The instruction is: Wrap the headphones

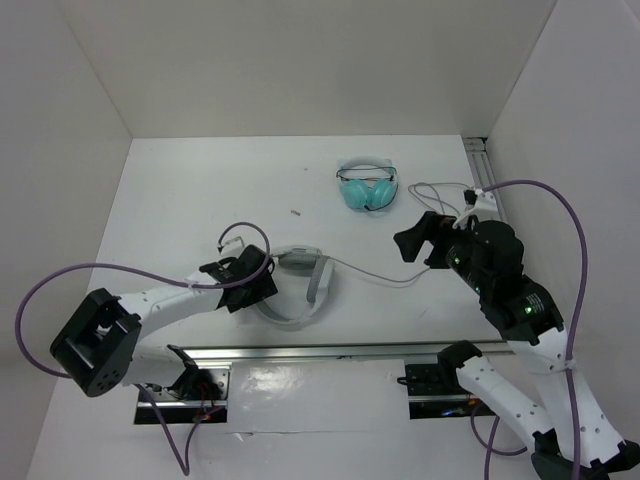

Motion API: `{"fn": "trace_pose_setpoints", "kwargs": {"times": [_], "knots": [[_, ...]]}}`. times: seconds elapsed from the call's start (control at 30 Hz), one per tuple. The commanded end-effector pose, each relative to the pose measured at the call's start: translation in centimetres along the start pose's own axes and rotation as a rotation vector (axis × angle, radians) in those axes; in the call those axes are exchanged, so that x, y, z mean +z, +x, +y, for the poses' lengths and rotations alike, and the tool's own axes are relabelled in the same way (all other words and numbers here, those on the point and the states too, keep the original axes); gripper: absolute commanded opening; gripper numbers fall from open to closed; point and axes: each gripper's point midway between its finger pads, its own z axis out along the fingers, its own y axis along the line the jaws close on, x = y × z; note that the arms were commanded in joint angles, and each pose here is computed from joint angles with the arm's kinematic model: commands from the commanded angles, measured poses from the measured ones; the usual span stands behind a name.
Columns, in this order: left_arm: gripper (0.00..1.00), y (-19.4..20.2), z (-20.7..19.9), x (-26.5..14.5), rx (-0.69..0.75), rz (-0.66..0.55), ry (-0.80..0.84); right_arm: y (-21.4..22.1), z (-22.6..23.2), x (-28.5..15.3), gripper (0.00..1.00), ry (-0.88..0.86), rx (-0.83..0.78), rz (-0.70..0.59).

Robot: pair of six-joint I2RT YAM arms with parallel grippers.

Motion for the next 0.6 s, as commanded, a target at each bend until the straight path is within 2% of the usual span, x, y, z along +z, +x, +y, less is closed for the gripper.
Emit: {"fn": "trace_pose_setpoints", "kwargs": {"times": [0.0, 0.07, 0.13, 0.2, 0.37, 0.47, 0.57], "knots": [[0.85, 0.5, 0.4, 1.3, -0.042, -0.014, -0.047, -1.0, 1.0, 0.4, 1.00, -0.056, -0.015, -0.047], [0.79, 1.2, 0.8, 1.4, -0.052, -0.008, -0.066, -1.0, 1.0, 0.4, 1.00, -0.056, -0.015, -0.047], [0.69, 1.8, 1.4, 1.2, -0.051, 0.000, -0.096, -0.6, 0.8, 0.6, 1.00, -0.051, -0.015, -0.038], [0.65, 1.7, 1.9, 0.8, -0.062, -0.018, -0.106, -0.8, 1.0, 0.6, 1.00, -0.064, -0.015, -0.042], [0.62, 2.1, 1.8, -0.4, -0.060, -0.015, -0.089, -0.2, 0.8, 0.9, 1.00, -0.059, -0.015, -0.033], [0.56, 2.4, 1.8, -1.2, -0.061, -0.009, -0.090, 0.1, 0.6, 1.1, 1.00, -0.055, -0.015, -0.025], [0.56, 2.1, 2.3, -1.2, -0.085, -0.033, -0.104, 0.1, 0.7, 1.1, 1.00, -0.055, -0.006, -0.024]]}}
